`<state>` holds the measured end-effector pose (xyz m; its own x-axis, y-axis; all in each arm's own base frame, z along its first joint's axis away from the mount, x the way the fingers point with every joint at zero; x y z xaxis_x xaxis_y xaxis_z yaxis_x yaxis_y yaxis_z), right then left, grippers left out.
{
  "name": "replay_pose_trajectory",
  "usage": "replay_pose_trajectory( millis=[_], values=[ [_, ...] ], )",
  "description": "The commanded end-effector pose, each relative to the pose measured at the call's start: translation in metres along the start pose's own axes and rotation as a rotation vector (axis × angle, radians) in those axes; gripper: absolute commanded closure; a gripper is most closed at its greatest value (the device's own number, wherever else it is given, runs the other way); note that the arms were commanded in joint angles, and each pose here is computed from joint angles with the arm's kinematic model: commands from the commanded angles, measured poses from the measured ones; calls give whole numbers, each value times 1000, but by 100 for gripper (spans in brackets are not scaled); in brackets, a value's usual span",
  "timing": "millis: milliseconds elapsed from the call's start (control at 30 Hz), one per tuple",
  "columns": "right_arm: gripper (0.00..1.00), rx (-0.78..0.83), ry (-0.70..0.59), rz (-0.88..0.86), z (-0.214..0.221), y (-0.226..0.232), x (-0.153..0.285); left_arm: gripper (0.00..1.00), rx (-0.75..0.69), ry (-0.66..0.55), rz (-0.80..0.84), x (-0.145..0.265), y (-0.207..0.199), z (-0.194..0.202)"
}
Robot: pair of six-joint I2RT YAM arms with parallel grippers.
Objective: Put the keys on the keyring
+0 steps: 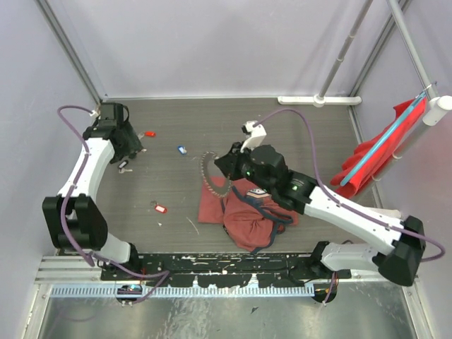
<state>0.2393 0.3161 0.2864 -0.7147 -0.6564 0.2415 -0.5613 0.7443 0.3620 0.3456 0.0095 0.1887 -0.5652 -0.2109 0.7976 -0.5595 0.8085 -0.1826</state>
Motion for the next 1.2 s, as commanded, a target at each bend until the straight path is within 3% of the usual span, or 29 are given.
replay_pose_trajectory(
  millis=[0,233,400,800,1167],
  values=[
    [99,69,-12,61,-3,-18,29,25,109,-39,-3,-45,4,-21],
    [99,95,-19,85,-6,-28,57,25,124,39,-1,-118,3,-38],
    [99,108,-23,95,-7,-31,63,24,105,62,-26,-147,-1,-49],
    [99,110,2,92,2,-33,60,24,45,119,-66,-180,-2,-49],
    [99,100,3,93,4,-33,59,32,43,192,-58,-193,-5,-35]
  ],
)
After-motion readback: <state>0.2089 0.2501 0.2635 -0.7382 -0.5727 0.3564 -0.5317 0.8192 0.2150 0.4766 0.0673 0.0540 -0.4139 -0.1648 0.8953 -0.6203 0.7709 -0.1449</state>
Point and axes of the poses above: each gripper's point midway between its finger pads, its own x axis back along the fingers, its own y axis along the line the jaws close on, z = x × y, the point moved 2 cm from there along x, back along the fingers, and after that the axes turned 9 degrees about x, right-handed, at the moved point
